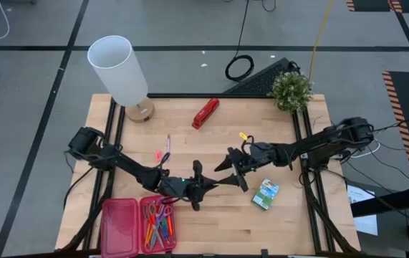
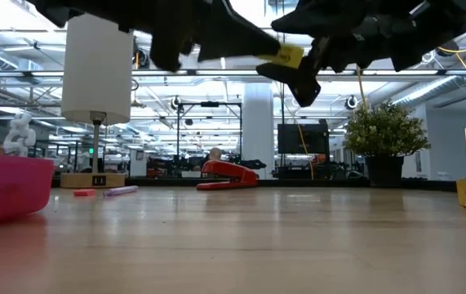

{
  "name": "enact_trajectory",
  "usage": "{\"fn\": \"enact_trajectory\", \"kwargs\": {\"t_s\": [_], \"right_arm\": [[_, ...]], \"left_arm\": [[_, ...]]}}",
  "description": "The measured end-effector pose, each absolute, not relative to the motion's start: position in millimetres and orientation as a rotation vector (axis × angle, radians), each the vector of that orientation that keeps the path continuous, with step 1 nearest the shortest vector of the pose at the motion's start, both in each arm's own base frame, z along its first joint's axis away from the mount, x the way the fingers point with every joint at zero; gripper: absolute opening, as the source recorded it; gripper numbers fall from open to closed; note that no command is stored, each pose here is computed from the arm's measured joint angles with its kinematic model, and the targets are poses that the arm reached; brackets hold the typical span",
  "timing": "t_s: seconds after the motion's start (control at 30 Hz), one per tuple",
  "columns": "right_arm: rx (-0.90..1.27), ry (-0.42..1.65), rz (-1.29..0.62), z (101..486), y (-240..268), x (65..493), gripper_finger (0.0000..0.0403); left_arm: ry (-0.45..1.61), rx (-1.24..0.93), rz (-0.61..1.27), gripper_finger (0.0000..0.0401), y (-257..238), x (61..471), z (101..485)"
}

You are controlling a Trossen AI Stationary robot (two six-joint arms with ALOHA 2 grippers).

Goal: Pack school essentials
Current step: Put the yellow eraser into the red supply box

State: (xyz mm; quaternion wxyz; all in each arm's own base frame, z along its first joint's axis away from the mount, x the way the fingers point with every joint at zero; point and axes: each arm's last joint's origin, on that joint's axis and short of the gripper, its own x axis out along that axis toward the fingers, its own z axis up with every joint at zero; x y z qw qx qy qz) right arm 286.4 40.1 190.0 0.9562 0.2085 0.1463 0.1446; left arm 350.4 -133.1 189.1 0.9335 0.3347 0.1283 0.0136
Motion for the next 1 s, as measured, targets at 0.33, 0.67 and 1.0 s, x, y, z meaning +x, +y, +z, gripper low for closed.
{"fn": "enact_trajectory", "kwargs": {"t_s": [0.33, 0.67, 1.0], "right_arm": [[0.33, 0.386, 0.302, 203.4, 40.7, 266.9, 0.0294], [0.268, 0.462, 0.294, 209.9, 43.7, 250.5, 0.0273], [0.152, 0.473, 0.316, 207.7, 57.1, 246.8, 0.027]], "left_arm": [[0.299, 0.544, -0.006, 0.002, -141.0, 331.2, 211.4], [0.367, 0.352, -0.093, 0.0019, -165.6, 297.0, 229.3], [0.434, 0.14, -0.208, 0.003, -204.2, 270.9, 231.8]]}}
